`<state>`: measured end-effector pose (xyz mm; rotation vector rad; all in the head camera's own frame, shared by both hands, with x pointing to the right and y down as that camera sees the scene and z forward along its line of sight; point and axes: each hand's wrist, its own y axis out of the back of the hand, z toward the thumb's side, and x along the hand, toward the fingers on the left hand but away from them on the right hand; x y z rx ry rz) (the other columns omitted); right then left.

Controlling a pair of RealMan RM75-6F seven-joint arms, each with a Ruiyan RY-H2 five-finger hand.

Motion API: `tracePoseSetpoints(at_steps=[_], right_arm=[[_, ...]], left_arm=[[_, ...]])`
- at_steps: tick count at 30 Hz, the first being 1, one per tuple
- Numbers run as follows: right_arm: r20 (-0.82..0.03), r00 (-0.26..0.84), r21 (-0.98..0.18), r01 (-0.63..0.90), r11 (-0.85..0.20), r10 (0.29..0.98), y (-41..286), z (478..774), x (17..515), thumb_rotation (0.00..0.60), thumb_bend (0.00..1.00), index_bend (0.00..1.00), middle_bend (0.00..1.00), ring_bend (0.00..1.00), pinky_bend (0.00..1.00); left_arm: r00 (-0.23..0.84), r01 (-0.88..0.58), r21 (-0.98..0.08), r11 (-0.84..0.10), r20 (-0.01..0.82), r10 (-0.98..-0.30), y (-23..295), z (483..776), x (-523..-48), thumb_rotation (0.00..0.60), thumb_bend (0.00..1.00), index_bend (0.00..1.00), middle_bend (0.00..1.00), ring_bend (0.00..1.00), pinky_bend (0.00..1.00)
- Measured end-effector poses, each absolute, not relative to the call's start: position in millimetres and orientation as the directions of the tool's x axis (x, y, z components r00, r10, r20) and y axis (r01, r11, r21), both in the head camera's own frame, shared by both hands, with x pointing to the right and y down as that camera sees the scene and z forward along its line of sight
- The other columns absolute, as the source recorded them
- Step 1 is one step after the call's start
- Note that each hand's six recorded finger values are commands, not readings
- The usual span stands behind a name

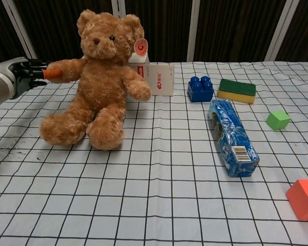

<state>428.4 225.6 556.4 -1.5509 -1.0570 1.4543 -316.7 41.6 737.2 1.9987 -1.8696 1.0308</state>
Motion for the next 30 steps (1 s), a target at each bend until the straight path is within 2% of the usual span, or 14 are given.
tracePoseSetpoints(at_steps=[14, 24, 30], right_arm=[[-0.383, 0.007, -0.921, 0.073, -0.383, 0.924, 224.9, 557.6, 429.1, 0.600, 0.15, 0.00, 0.00, 0.00, 0.00], [-0.381, 0.012, -0.922, 0.074, -0.381, 0.924, 225.6, 557.1, 427.8, 0.600, 0.15, 0.00, 0.00, 0.00, 0.00], [-0.385, 0.011, -0.920, 0.071, -0.385, 0.923, 226.1, 558.0, 427.2, 0.600, 0.15, 0.00, 0.00, 0.00, 0.00]], left_arm=[[-0.093, -0.923, -0.330, -0.196, 0.688, -0.720, 60.5, 770.7, -336.6, 0.600, 0.58, 0.41, 0.33, 0.00, 0.00], [-0.067, -0.926, -0.326, -0.190, 0.637, -0.768, 50.6, 755.2, -329.0, 0.600, 0.58, 0.41, 0.33, 0.00, 0.00], [-0.065, -0.925, -0.329, -0.190, 0.629, -0.775, 50.9, 751.6, -334.1, 0.600, 0.57, 0.41, 0.32, 0.00, 0.00]])
